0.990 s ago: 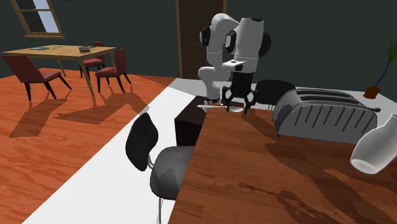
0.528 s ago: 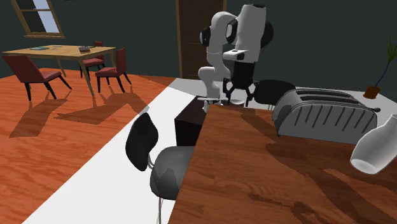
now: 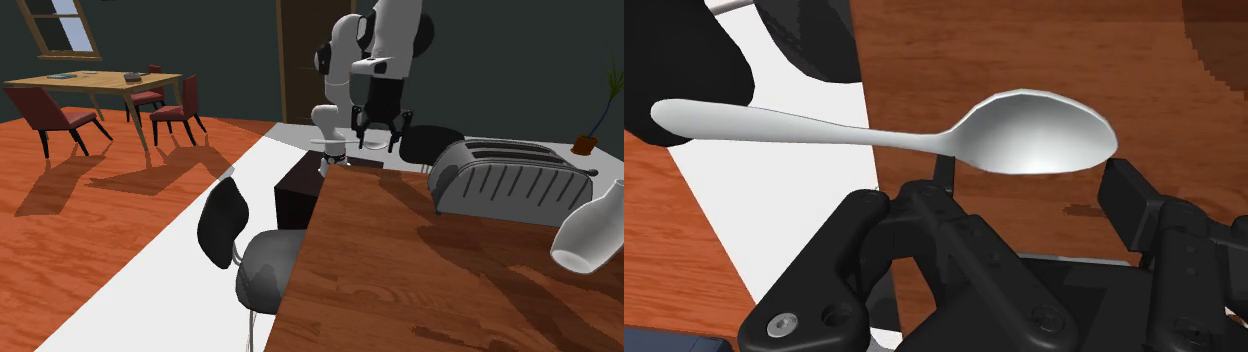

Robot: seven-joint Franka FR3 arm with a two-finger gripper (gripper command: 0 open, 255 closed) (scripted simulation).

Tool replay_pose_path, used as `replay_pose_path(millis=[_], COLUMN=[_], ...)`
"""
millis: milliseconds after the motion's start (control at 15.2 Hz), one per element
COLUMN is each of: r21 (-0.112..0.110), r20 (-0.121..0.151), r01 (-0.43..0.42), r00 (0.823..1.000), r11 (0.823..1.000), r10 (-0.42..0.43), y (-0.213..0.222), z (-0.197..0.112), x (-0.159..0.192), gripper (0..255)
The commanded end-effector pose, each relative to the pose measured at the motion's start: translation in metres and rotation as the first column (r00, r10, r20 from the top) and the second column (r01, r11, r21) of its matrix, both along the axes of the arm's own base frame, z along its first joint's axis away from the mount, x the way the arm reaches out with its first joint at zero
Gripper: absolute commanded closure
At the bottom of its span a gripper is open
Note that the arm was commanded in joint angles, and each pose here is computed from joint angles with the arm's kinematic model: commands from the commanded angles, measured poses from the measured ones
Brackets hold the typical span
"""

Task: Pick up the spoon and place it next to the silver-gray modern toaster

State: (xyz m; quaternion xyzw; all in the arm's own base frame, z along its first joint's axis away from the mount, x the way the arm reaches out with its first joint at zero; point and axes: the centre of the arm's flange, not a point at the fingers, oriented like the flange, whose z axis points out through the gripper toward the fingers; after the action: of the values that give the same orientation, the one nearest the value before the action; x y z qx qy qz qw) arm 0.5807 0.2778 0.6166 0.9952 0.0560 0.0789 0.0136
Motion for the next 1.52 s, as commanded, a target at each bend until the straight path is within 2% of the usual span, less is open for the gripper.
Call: replay_pose_path(millis=[0, 66, 1452], r21=[0.000, 0.000, 0.000], r20=[0.000, 0.000, 0.000], r01=[0.000, 0.000, 0.000], r00=[1.000, 1.000, 1.000], r11=[1.000, 1.000, 1.000], r10=[0.000, 0.000, 0.000], y=[0.000, 0.000, 0.249], z=[0.011, 0.012, 0.013], x=[0.001, 0.001, -0.122], gripper=[255, 255, 255])
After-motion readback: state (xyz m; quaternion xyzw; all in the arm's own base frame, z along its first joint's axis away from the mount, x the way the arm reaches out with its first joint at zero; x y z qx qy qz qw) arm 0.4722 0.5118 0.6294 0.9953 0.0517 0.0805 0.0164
